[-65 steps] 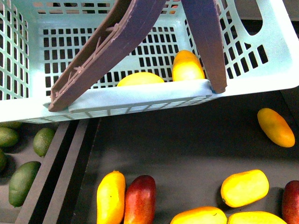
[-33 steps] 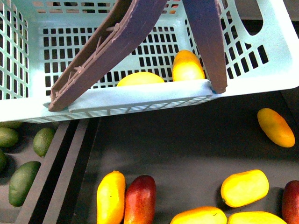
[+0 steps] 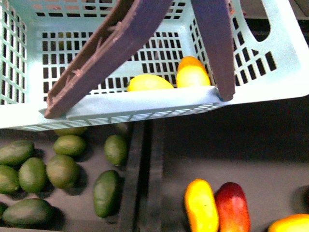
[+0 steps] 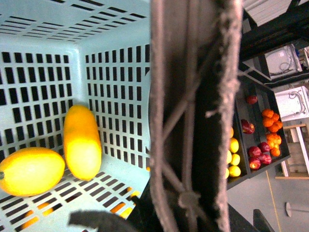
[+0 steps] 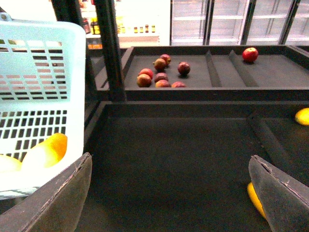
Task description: Pick lemon and mango into basket
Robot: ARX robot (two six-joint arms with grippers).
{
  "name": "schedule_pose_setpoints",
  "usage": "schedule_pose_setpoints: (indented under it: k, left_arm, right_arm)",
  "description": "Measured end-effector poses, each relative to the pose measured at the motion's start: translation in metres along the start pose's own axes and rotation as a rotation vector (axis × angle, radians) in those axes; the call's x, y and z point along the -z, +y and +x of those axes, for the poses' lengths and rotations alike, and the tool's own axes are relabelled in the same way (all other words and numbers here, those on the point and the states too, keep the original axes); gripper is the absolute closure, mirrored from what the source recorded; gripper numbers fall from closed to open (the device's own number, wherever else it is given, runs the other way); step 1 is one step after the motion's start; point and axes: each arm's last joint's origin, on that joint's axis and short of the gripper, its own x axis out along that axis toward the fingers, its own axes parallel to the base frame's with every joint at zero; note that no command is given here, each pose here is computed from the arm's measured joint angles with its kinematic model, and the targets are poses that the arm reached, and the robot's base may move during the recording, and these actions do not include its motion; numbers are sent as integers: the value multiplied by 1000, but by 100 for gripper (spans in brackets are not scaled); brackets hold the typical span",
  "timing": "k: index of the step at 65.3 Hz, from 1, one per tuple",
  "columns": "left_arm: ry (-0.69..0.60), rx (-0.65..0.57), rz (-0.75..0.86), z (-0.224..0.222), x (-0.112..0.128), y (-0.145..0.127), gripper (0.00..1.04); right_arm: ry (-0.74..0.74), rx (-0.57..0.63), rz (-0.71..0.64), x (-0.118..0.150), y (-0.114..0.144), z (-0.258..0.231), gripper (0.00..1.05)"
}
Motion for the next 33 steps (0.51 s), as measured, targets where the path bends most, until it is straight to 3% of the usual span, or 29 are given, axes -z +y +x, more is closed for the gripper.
schedule_pose_setpoints:
  k: [33]
  left_arm:
    - [7,7,7,0,0,0,100]
  right_arm:
    - [-2,-1,0,0,0,0,9]
